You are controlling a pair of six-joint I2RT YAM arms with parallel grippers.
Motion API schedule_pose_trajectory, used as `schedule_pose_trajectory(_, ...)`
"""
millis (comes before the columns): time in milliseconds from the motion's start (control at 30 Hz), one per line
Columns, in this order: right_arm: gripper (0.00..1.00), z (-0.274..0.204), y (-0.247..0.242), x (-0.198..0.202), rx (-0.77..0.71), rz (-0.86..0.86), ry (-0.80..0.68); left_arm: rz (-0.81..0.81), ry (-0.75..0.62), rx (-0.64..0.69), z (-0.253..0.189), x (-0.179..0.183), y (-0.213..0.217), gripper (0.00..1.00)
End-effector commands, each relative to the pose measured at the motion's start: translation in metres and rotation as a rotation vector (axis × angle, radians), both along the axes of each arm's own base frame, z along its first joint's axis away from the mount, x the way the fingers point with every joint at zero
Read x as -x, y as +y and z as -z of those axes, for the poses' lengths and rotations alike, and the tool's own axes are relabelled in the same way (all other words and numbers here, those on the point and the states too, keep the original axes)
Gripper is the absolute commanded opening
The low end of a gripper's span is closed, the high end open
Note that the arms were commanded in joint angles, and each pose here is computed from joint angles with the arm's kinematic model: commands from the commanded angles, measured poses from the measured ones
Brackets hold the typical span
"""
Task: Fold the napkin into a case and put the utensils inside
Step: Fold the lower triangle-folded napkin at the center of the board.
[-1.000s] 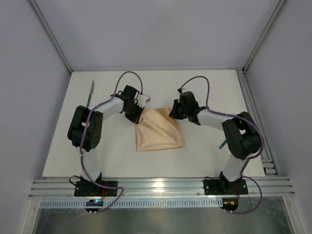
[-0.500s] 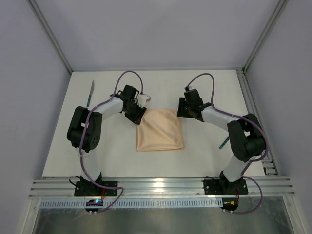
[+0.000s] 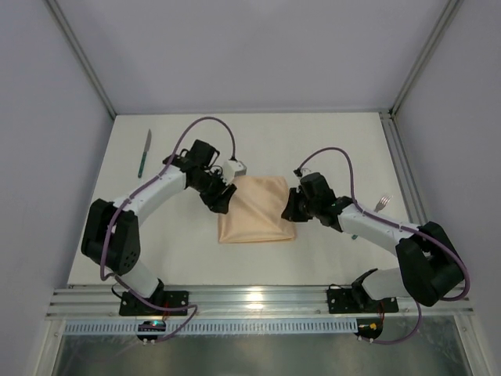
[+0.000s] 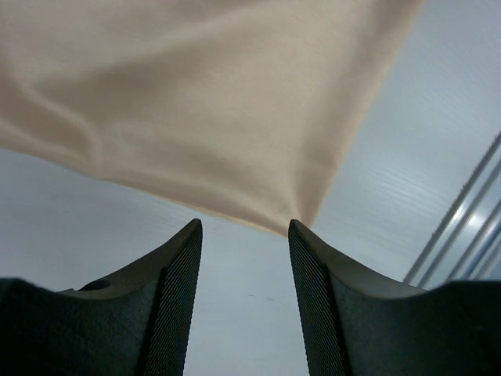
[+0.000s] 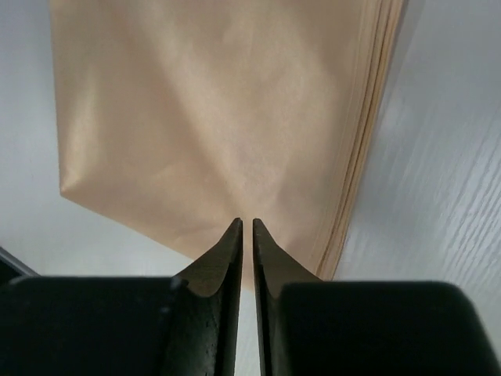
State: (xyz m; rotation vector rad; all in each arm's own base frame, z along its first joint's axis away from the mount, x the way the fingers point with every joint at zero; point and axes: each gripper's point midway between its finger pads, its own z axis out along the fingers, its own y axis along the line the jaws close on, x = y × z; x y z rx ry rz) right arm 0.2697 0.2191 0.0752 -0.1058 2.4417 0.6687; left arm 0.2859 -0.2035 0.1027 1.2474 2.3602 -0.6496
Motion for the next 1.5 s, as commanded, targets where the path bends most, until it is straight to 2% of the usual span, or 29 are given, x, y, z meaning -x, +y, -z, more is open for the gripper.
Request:
schedule_pose_trajectory(0, 0.12, 0.001, 0.013, 0.021, -0.118, -0.044, 0.059, 0.263, 0.048, -0.061, 0.023, 0.065, 0.001, 0.51)
schedule_pose_trajectory(133, 0.08, 0.026, 0.006, 0.037, -0.093, -0.031, 0.136, 0.435, -0.132, -0.184, 0.046, 0.083, -0.003, 0.57)
schedule_pose_trajectory(267, 0.06, 0.042, -0.005, 0.046, -0.051, -0.004, 0.166, 0.485, -0.238, -0.262, 0.060, 0.081, -0.008, 0.63)
schedule_pose_trajectory(300, 0.06, 0.044, -0.007, 0.046, -0.048, -0.001, 0.165, 0.485, -0.246, -0.284, 0.064, 0.080, -0.006, 0.67)
schedule_pose_trajectory(400, 0.06, 0.049, -0.009, 0.050, -0.035, -0.008, 0.181, 0.517, -0.282, -0.321, 0.070, 0.078, -0.003, 0.68)
schedule_pose_trajectory(733, 0.06, 0.045, -0.009, 0.044, -0.012, -0.051, 0.148, 0.633, -0.324, -0.409, 0.099, 0.087, 0.013, 0.65)
schedule_pose_trajectory(933, 0.06, 0.045, -0.010, 0.042, -0.005, -0.071, 0.145, 0.634, -0.352, -0.446, 0.109, 0.080, 0.015, 0.53)
schedule_pose_trajectory(1067, 0.06, 0.045, -0.012, 0.041, -0.009, -0.080, 0.145, 0.631, -0.350, -0.442, 0.111, 0.082, 0.015, 0.37)
schedule_pose_trajectory(1133, 0.06, 0.043, -0.012, 0.040, -0.017, -0.079, 0.141, 0.629, -0.355, -0.438, 0.111, 0.082, 0.015, 0.33)
schedule_pose_trajectory(1200, 0.06, 0.040, -0.011, 0.039, -0.024, -0.085, 0.132, 0.621, -0.358, -0.425, 0.109, 0.082, 0.013, 0.24)
schedule_pose_trajectory(1300, 0.06, 0.029, -0.008, 0.037, -0.039, -0.114, 0.094, 0.599, -0.362, -0.389, 0.102, 0.082, 0.006, 0.03)
schedule_pose_trajectory(1433, 0.06, -0.006, -0.004, 0.027, -0.051, -0.179, -0.046, 0.595, -0.296, -0.291, 0.083, 0.090, -0.007, 0.00)
schedule_pose_trajectory(1467, 0.11, -0.014, -0.006, 0.024, -0.042, -0.183, -0.086, 0.569, -0.287, -0.258, 0.073, 0.083, -0.012, 0.00)
